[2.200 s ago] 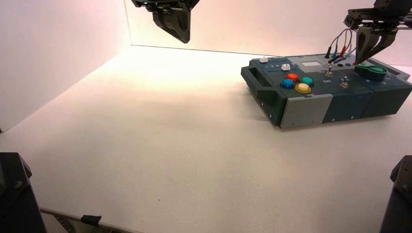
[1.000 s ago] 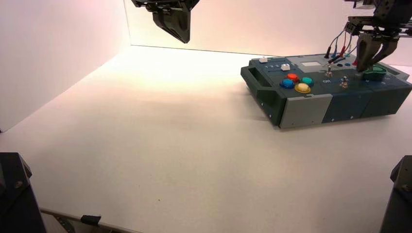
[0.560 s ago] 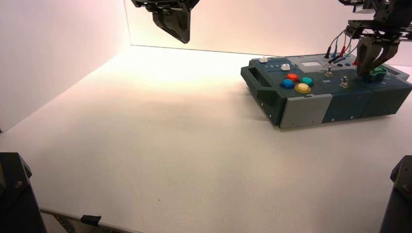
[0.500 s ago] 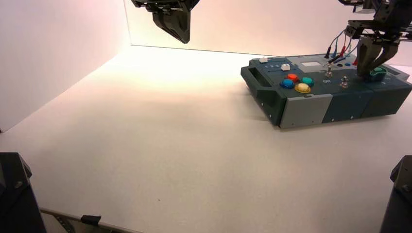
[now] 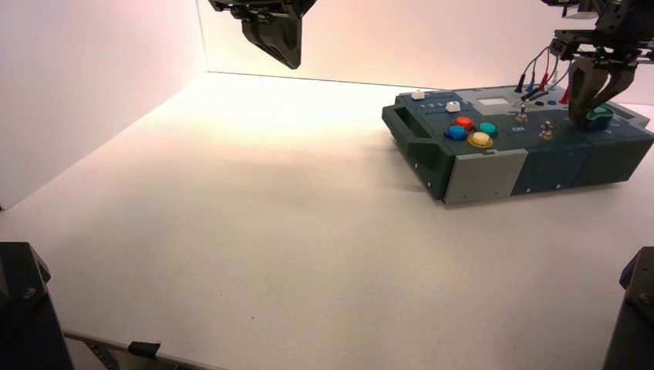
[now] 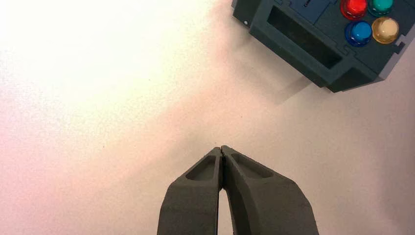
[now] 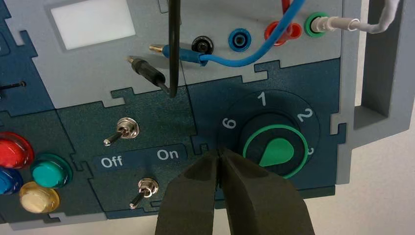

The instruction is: Turn the knob to position 4.

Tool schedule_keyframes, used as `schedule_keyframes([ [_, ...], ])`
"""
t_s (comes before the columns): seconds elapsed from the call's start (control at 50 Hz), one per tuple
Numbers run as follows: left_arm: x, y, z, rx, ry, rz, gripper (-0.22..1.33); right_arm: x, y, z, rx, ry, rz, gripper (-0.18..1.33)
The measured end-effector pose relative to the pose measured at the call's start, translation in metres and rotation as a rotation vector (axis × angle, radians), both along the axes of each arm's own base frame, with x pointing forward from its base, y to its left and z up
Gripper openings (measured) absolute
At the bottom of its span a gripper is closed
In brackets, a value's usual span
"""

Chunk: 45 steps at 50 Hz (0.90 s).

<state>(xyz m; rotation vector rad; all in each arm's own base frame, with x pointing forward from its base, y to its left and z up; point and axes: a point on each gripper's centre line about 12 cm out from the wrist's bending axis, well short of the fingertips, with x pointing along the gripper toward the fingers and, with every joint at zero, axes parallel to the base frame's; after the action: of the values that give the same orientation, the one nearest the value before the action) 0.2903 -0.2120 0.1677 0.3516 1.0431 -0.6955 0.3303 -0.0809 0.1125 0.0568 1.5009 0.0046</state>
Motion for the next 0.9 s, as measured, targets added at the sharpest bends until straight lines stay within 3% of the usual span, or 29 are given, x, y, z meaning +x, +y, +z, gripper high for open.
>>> schedule_keyframes([
  [0.58, 0.0, 0.001, 0.0, 0.002, 0.001, 0.001, -0.16, -0.004, 0.001, -0.002, 0.004, 0.021, 0.001, -0.14],
  [0.9, 0.0, 0.001, -0.001, 0.003, 0.002, 0.0, -0.16, -0.011, -0.007, 0.0, 0.004, 0.025, -0.028, -0.14],
])
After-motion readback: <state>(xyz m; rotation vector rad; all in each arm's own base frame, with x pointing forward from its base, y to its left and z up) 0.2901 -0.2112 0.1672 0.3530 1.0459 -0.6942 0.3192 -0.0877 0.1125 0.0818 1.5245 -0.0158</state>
